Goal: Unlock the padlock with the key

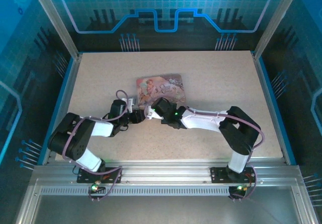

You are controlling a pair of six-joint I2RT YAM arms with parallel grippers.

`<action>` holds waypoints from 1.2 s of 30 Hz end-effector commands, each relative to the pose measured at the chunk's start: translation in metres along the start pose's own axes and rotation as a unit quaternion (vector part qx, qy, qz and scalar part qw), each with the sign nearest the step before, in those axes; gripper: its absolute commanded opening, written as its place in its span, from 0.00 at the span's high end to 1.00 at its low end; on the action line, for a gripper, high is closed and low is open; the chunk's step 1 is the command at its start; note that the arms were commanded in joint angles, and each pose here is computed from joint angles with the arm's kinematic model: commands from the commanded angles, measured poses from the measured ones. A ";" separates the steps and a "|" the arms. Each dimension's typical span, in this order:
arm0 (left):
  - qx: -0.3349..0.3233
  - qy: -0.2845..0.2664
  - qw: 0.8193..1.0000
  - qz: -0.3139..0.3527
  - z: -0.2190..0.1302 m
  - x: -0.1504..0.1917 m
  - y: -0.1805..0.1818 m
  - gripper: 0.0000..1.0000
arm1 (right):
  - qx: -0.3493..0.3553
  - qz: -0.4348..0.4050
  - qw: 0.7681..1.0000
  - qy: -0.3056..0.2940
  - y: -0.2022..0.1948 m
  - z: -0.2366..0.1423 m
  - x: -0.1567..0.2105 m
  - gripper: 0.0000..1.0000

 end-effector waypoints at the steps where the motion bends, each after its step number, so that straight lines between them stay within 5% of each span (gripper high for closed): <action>1: 0.082 -0.004 0.997 0.007 0.004 -0.010 -0.026 0.57 | -0.023 0.002 0.998 -0.063 0.002 -0.001 -0.021 1.00; 6: 0.135 -0.020 0.990 -0.037 0.004 -0.012 -0.037 0.60 | -0.022 0.022 0.997 -0.066 0.003 0.007 -0.029 1.00; 13: 0.119 -0.035 0.991 -0.048 0.004 -0.012 -0.031 0.64 | 0.097 0.037 0.995 -0.012 -0.018 0.003 -0.023 1.00; 23: 0.072 -0.038 0.997 -0.014 -0.008 -0.019 -0.028 0.62 | -0.034 0.017 0.999 -0.004 -0.021 -0.034 -0.033 1.00; 33: 0.043 -0.035 0.998 0.005 -0.015 -0.020 -0.025 0.61 | 0.070 0.010 0.993 0.099 -0.064 -0.045 -0.024 1.00; 36: 0.058 -0.034 0.998 0.000 -0.013 -0.019 -0.028 0.61 | 0.046 0.041 0.992 0.114 -0.059 -0.044 -0.022 1.00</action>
Point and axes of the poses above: each hand's point on the last joint's axis, 136 mm out from that joint toward the fingers, its own z axis out along the fingers, its own y axis along the line the jaws close on, x = y × z, the point moved 3 cm from there along -z, back along the fingers, and after that the axes turned 3 degrees about z, right-handed, at the moved point
